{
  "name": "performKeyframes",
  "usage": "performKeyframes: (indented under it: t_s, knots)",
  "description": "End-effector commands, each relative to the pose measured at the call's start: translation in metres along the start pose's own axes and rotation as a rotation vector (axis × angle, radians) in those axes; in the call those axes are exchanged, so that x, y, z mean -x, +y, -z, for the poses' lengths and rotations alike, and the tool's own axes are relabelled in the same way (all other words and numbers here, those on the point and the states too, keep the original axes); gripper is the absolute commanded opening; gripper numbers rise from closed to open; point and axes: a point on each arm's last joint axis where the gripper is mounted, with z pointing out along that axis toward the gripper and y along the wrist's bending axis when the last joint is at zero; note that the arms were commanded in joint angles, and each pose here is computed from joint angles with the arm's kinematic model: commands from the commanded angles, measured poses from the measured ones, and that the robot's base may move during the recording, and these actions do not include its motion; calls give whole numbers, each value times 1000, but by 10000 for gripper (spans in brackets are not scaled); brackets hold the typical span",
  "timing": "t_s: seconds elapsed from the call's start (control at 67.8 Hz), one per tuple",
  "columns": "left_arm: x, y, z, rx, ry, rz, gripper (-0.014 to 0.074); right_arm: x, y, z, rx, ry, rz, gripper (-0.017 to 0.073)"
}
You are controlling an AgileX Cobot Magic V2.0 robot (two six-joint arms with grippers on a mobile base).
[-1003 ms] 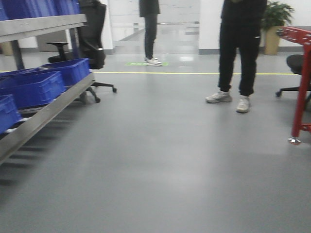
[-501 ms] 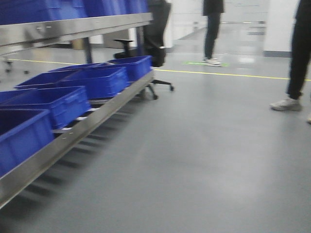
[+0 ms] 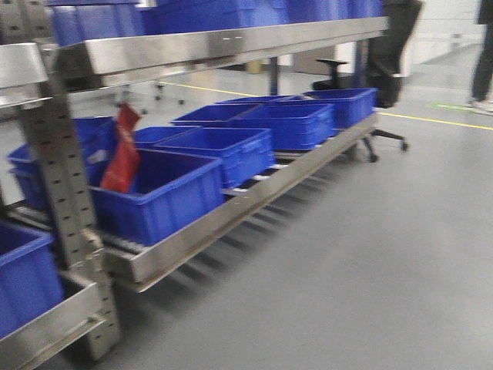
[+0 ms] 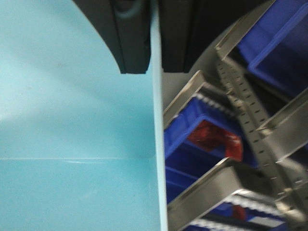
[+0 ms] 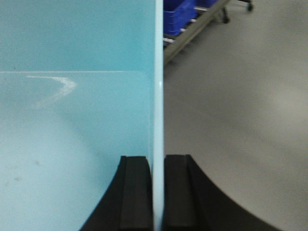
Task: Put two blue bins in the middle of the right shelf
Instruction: 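Drive up to the target shelf rack holding the bin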
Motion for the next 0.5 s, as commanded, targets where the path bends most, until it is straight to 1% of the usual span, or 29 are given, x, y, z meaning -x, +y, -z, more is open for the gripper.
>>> performKeyframes:
  t_s: [0.0,0.487]
  knots:
    - [8,1,9,-15,-67,1,-111,7,-3,6,4,-62,7,-162]
    - [8,1,9,-15,-67,1,-111,7,-3,6,4,-62,7,-162]
